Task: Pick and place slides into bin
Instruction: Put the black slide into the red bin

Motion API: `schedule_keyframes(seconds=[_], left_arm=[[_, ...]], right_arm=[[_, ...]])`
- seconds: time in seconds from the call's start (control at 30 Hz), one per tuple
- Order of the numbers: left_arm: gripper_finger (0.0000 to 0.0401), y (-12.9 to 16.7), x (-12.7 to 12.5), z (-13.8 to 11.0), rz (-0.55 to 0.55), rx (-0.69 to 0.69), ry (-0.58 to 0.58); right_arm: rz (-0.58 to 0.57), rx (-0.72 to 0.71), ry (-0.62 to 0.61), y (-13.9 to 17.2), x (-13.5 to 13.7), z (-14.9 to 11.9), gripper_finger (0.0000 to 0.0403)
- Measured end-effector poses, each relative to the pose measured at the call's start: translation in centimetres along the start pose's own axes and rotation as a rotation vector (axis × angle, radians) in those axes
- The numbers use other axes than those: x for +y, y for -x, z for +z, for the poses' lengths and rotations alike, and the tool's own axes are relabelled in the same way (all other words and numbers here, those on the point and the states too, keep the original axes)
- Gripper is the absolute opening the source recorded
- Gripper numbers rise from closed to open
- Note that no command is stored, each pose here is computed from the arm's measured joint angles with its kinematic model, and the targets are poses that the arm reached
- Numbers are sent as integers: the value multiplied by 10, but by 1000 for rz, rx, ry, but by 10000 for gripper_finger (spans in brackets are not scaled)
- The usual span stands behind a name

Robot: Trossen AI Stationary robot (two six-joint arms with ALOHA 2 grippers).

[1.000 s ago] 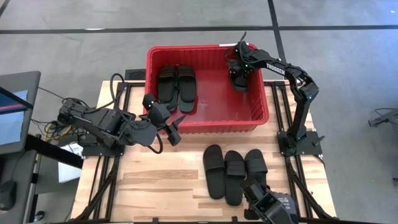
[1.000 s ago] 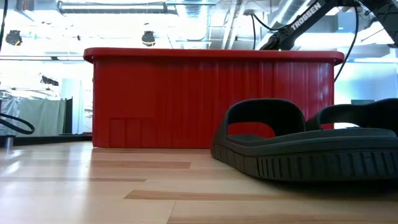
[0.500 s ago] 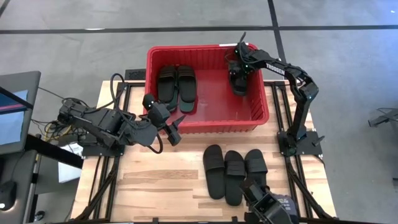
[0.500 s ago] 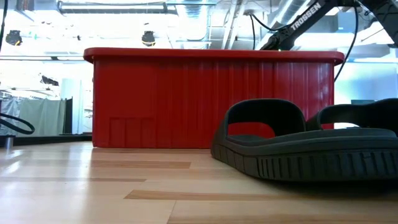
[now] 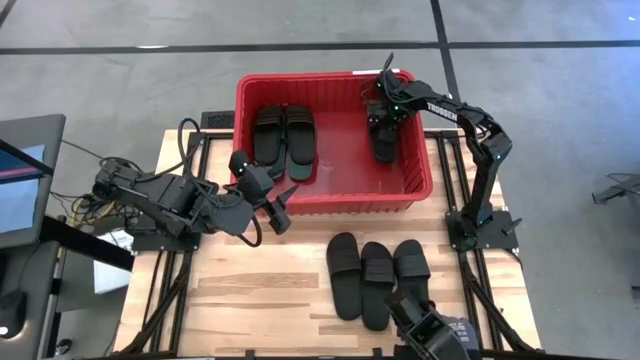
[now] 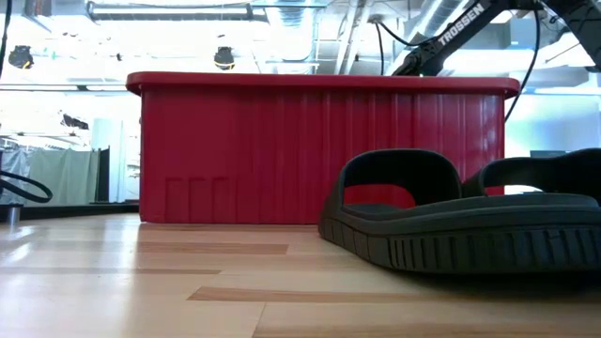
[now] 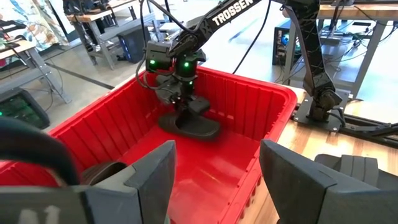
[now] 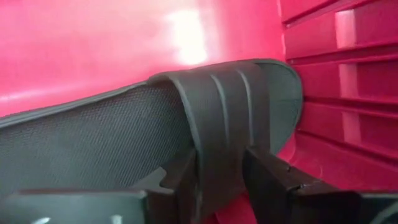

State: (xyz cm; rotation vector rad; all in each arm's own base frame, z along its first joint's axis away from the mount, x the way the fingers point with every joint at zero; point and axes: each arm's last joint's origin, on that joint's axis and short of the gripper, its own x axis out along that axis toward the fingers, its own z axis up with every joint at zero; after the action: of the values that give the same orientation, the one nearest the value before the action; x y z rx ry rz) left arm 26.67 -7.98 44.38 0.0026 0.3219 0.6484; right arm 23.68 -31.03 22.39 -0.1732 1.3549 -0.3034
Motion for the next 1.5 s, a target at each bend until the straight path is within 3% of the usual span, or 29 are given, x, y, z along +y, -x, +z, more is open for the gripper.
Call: schedule_keyframes(seconds=[0.47,0.73,1.13,1.5], left_arm=[[220,0,0,-3,-19,28,-16],[220,2,0,-7,-22,48,-18],[220,5,-2,-7,-33,49,-30],[220,13,-8,-9,-68,44,-64]], right_arm=[[19,13,25,2,12,9,194],[0,29,11,17,13,6,211],[22,-31,19,80,34,1,218],[21,-207,33,166,91,5,216]])
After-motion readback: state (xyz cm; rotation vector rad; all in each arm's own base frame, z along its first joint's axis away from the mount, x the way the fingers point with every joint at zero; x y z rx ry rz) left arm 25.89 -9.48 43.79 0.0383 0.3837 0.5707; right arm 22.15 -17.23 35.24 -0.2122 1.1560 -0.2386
